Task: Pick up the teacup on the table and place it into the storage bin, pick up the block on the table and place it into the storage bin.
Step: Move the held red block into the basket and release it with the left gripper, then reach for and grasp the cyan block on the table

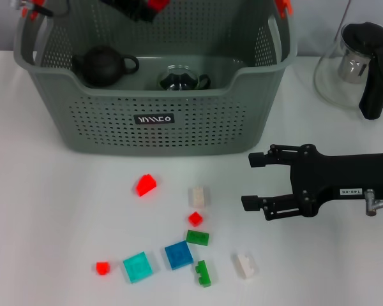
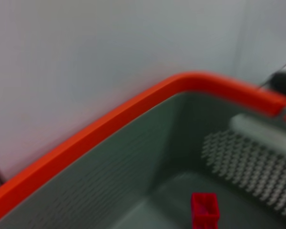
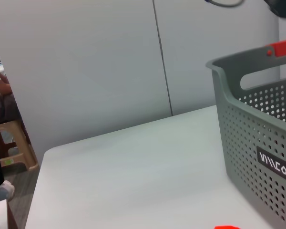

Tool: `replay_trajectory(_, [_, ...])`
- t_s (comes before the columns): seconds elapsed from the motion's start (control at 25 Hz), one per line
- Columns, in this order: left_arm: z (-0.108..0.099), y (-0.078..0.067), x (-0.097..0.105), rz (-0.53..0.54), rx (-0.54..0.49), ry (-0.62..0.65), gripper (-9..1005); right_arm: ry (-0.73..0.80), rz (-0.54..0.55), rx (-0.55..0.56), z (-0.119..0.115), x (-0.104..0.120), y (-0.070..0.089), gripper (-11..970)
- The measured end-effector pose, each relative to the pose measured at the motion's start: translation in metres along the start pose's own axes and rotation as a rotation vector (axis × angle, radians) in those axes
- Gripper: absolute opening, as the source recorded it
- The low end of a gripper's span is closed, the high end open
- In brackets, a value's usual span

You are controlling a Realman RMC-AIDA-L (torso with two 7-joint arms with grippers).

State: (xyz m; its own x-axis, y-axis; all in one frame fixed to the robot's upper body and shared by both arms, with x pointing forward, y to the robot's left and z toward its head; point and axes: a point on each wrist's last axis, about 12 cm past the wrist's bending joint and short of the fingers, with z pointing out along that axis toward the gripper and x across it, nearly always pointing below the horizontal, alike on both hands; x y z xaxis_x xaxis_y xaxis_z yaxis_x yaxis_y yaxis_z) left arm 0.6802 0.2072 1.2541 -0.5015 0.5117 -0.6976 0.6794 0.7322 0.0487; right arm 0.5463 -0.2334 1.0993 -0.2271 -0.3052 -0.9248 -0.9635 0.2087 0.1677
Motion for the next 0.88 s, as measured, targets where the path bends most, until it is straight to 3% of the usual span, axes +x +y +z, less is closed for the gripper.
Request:
replay_trajectory(0.16, [0.031,-0.012,-0.006,0.057,-0.124,0.139,203,-0.001,-0.004,-0.002,0.001,-0.001,0.0,910])
replay_trajectory(0.44, [0.058,-0.029,-0.01,0.077,-0.15,0.218,281,-0.002,-0.007,-0.003,0.001,-0.003,-0.001,910])
replay_trajectory(0.8, [0.041,-0.027,-0.006,0.033,-0.159,0.111,380,0.0,-0.008,0.001,0.001,-0.002,-0.001,911])
replay_trajectory(0.88, [0.033,-0.028,-0.004,0.011,-0.132,0.065,454,0.0,-0.006,0.005,0.001,-0.002,-0.001,911])
